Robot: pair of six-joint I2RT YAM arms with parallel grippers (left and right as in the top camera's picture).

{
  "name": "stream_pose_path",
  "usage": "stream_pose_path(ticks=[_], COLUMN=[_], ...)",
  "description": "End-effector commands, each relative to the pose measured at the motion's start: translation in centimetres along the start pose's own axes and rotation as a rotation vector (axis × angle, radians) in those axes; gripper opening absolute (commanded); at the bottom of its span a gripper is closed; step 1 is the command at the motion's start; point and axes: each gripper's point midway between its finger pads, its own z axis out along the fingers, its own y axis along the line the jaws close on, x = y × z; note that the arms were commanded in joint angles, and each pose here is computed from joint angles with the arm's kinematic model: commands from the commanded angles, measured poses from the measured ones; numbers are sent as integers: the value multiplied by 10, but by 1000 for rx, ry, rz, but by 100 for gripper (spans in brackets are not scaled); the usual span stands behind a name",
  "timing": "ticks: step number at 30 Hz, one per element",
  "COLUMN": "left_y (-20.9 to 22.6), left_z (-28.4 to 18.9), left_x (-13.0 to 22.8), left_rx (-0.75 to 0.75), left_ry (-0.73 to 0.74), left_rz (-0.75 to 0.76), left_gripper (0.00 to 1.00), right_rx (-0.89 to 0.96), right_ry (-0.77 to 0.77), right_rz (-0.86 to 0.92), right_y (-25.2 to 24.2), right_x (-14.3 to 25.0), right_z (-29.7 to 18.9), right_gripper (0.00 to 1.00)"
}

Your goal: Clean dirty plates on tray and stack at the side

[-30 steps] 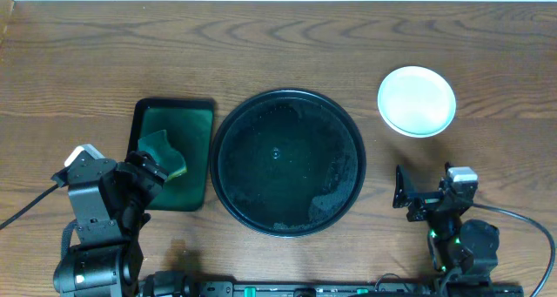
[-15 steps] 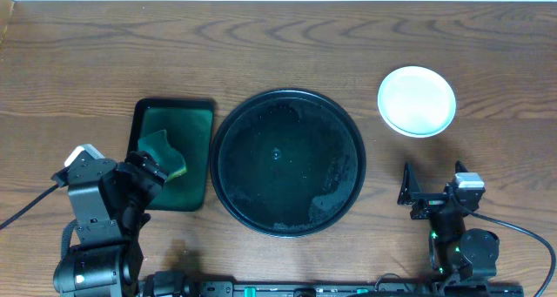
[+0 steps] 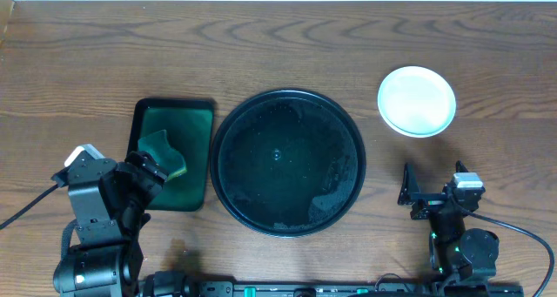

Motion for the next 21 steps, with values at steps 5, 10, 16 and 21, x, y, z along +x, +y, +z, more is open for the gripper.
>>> stream_pose_path(ticks=[5,10,16,21], left_y=[-2,-2,2,-6], left_z=[-4,-4,-4,5], left_x=[-6,-6,-1,17], left_rx=[5,5,-11,28], left_ry=[-18,-18,2,48], left_rz=[2,2,65,281], left_gripper=[80,80,80,80], right_rx=[-13,-13,-13,-13], right_ry=[-2,-3,-2,-3], right_rz=[-14,-14,-14,-14], right_y=[2,2,2,2], right_x=[2,2,2,2], right_z=[0,0,0,0], right_gripper=[99,99,99,99])
